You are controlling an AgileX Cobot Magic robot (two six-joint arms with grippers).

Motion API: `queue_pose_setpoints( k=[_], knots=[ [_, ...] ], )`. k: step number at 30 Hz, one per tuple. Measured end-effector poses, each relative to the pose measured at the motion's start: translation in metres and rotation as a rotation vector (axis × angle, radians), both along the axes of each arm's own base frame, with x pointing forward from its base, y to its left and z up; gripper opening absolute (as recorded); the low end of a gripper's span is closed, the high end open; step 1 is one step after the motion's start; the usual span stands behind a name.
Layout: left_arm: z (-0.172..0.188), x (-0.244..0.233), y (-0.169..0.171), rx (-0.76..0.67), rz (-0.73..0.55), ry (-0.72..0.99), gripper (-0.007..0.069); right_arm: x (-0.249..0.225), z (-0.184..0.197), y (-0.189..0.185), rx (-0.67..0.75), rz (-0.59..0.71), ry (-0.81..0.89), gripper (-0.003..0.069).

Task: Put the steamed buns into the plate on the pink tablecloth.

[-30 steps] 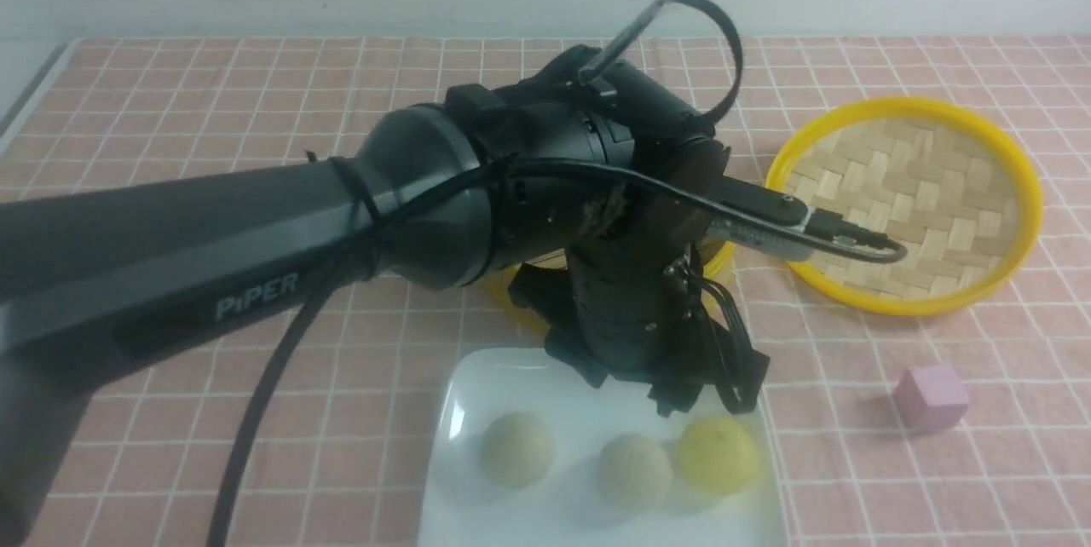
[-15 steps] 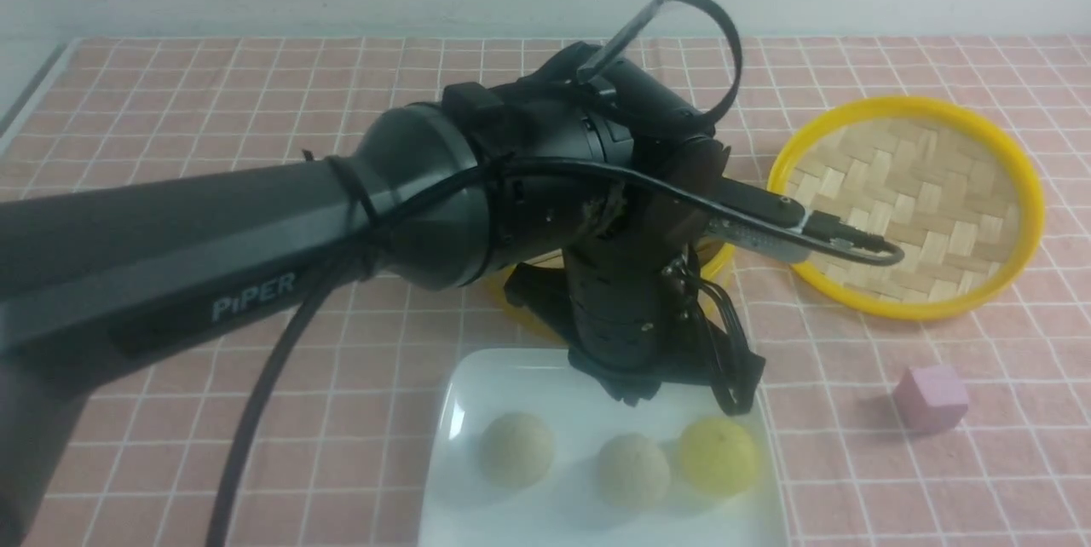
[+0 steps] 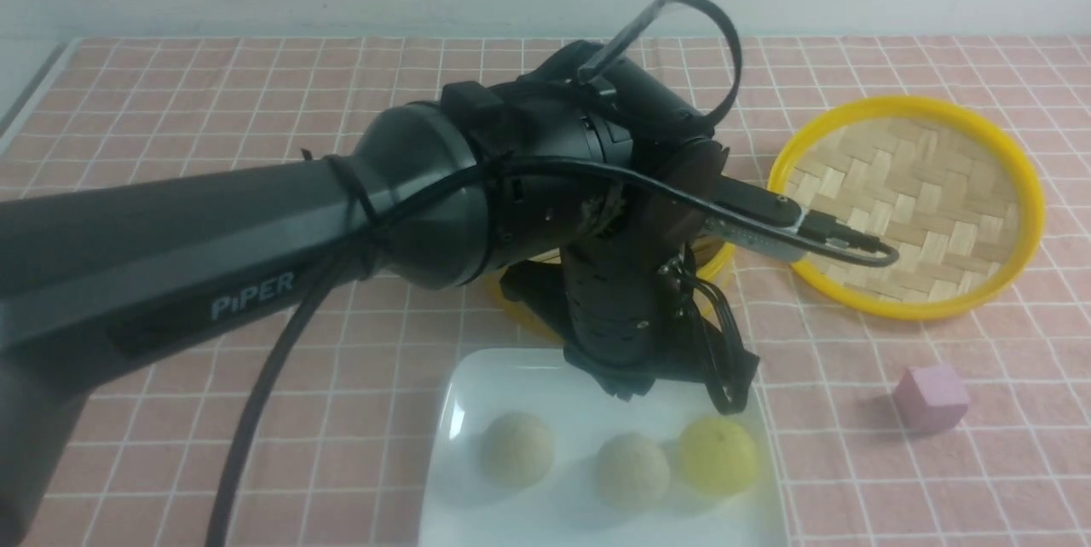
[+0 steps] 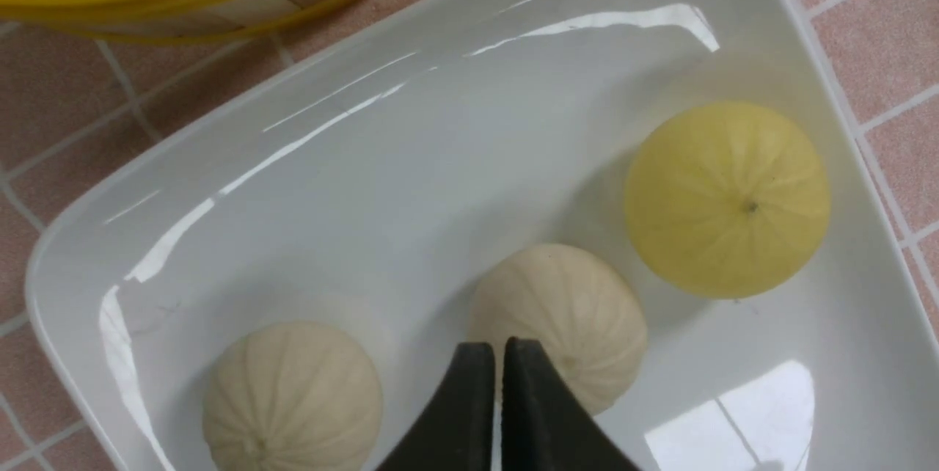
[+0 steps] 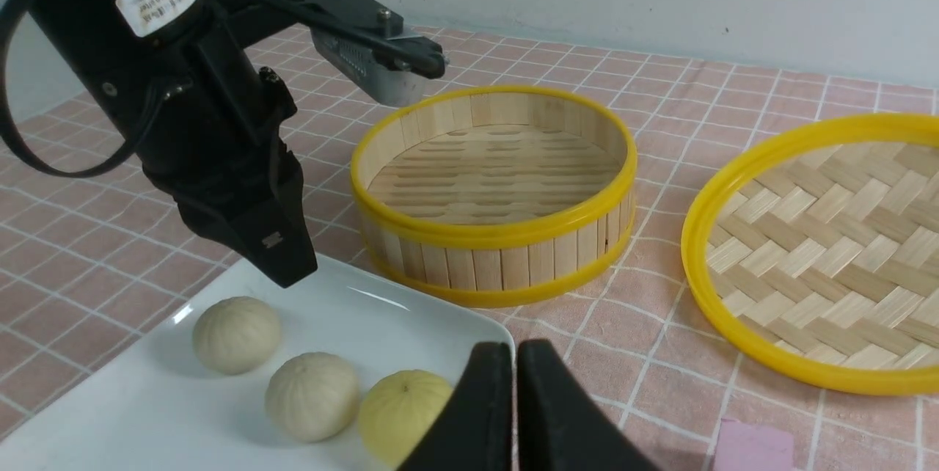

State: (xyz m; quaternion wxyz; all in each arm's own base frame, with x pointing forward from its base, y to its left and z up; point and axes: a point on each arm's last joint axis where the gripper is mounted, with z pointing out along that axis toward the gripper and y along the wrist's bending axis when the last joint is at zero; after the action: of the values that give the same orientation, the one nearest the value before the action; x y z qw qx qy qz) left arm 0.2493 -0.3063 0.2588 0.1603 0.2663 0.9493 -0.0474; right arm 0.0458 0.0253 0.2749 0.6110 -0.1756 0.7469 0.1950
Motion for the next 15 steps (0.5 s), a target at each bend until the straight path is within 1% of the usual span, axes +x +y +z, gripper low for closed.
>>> queue_pose_setpoints(
  k=[10,15],
  knots=[
    [0.001,0.004,0.003,0.04,-0.016,-0.053,0.0041,0.0,-0.001,0.0,-0.001,0.0,0.001,0.0008],
    [0.001,0.004,0.005,0.064,-0.016,-0.053,0.0048,0.002,-0.015,0.002,-0.017,0.002,0.039,0.0016]
  ],
)
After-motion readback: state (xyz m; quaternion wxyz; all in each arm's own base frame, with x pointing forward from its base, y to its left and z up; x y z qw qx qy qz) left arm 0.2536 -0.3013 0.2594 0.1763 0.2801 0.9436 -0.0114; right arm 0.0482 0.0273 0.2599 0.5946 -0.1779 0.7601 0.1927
